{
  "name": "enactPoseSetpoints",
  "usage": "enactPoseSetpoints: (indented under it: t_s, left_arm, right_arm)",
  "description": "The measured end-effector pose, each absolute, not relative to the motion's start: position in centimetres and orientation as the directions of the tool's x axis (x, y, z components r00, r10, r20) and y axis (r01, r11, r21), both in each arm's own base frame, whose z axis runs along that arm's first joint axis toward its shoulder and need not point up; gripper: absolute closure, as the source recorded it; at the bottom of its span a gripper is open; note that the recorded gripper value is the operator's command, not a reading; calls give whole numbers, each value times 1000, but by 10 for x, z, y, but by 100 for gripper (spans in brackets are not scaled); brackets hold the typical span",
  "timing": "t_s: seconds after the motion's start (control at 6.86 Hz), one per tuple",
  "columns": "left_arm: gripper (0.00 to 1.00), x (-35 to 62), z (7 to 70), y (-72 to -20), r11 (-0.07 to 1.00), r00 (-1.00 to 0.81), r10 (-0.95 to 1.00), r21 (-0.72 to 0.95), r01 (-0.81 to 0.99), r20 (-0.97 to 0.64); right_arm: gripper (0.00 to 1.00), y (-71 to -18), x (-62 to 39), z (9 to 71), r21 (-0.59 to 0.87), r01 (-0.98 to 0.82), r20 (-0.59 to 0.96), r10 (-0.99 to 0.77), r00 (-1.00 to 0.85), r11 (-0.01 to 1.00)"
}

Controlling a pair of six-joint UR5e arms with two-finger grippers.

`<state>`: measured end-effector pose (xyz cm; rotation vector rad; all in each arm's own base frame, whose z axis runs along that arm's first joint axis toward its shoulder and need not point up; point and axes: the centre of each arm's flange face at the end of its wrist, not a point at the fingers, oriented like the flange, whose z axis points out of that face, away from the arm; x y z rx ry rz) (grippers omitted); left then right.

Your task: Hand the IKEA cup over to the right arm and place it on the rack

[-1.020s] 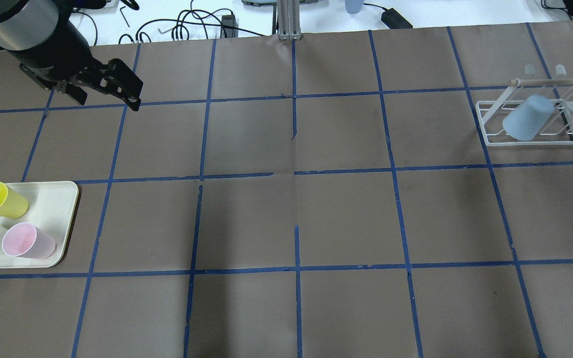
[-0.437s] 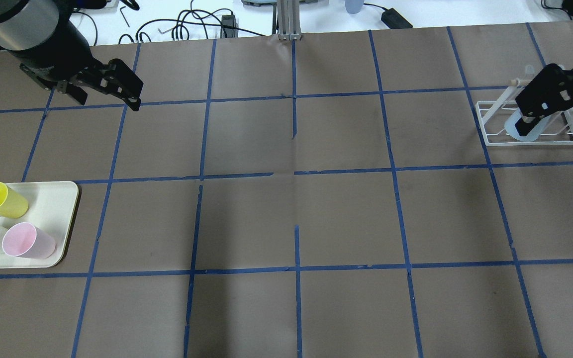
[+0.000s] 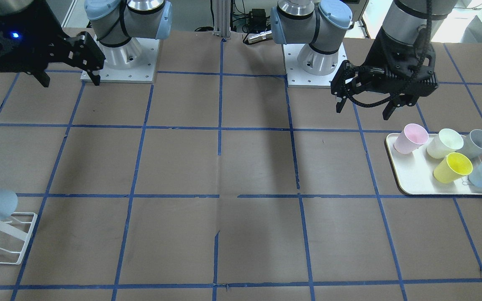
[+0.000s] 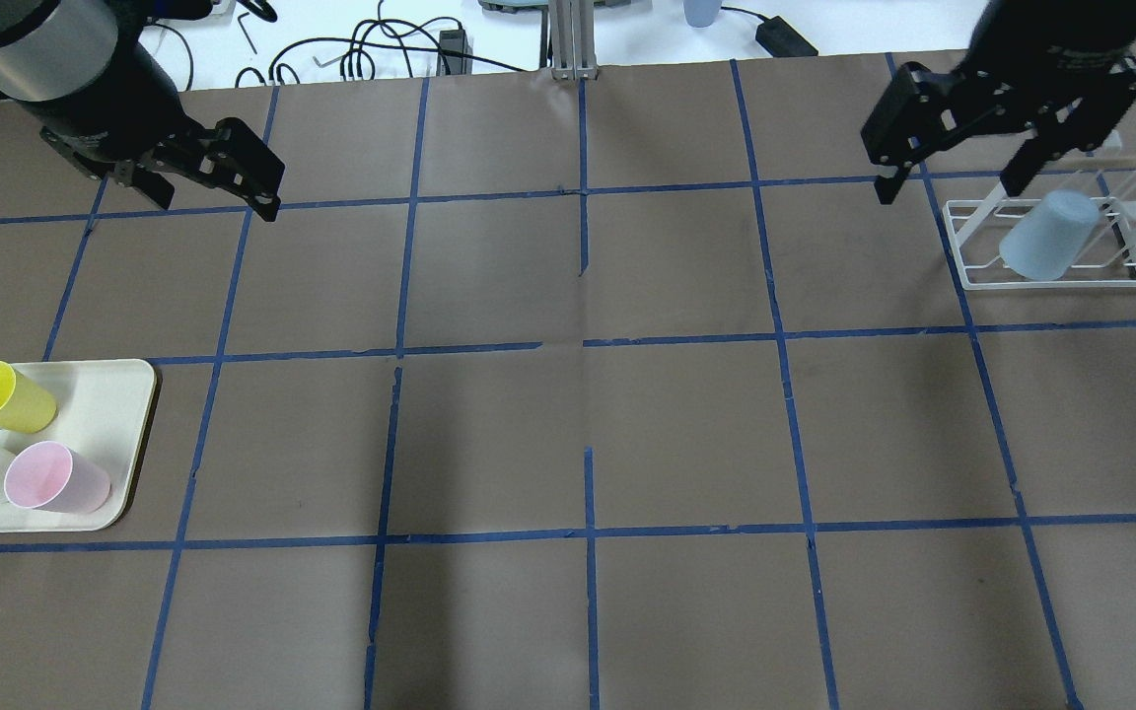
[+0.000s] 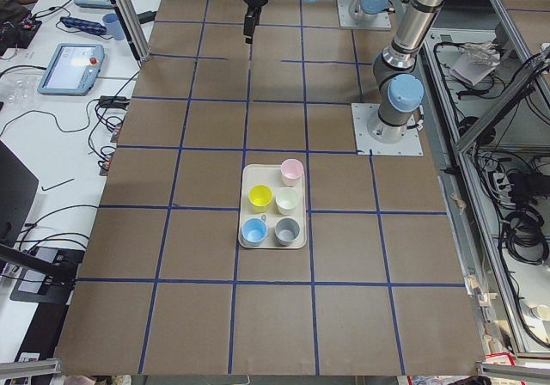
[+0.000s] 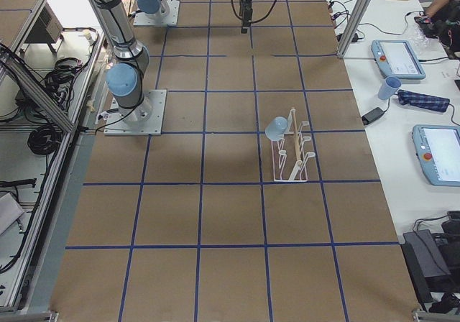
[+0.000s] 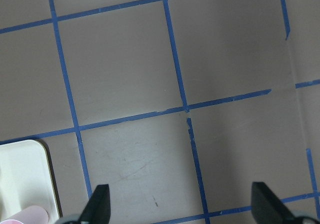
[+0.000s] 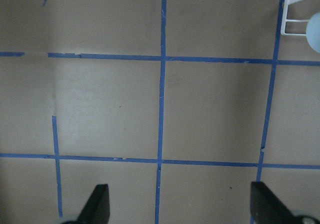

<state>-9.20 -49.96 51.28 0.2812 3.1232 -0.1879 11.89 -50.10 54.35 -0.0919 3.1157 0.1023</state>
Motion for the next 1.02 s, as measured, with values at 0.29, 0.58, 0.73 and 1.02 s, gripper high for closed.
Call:
enactPoseSetpoints:
  t_s: [0.29, 0.58, 0.73, 1.02]
  left_arm:
    - [0, -92, 513, -500, 977, -984, 178, -119, 178, -11]
    - [0, -92, 512, -499, 977, -984, 178, -119, 178, -11]
    - [0, -92, 512, -499, 977, -984, 178, -120, 178, -11]
    - [0, -92, 511, -499, 976, -984, 179, -121, 179, -12]
  right_arm:
    - [0, -513, 152, 537, 72, -101, -28, -100, -995, 992]
    - [0, -507, 166, 531, 84, -128, -26, -127, -992, 988]
    - [0, -504, 170, 530, 82, -139, -24, -137, -990, 987]
    - [0, -500, 172, 529, 67, -151, -18, -150, -989, 986]
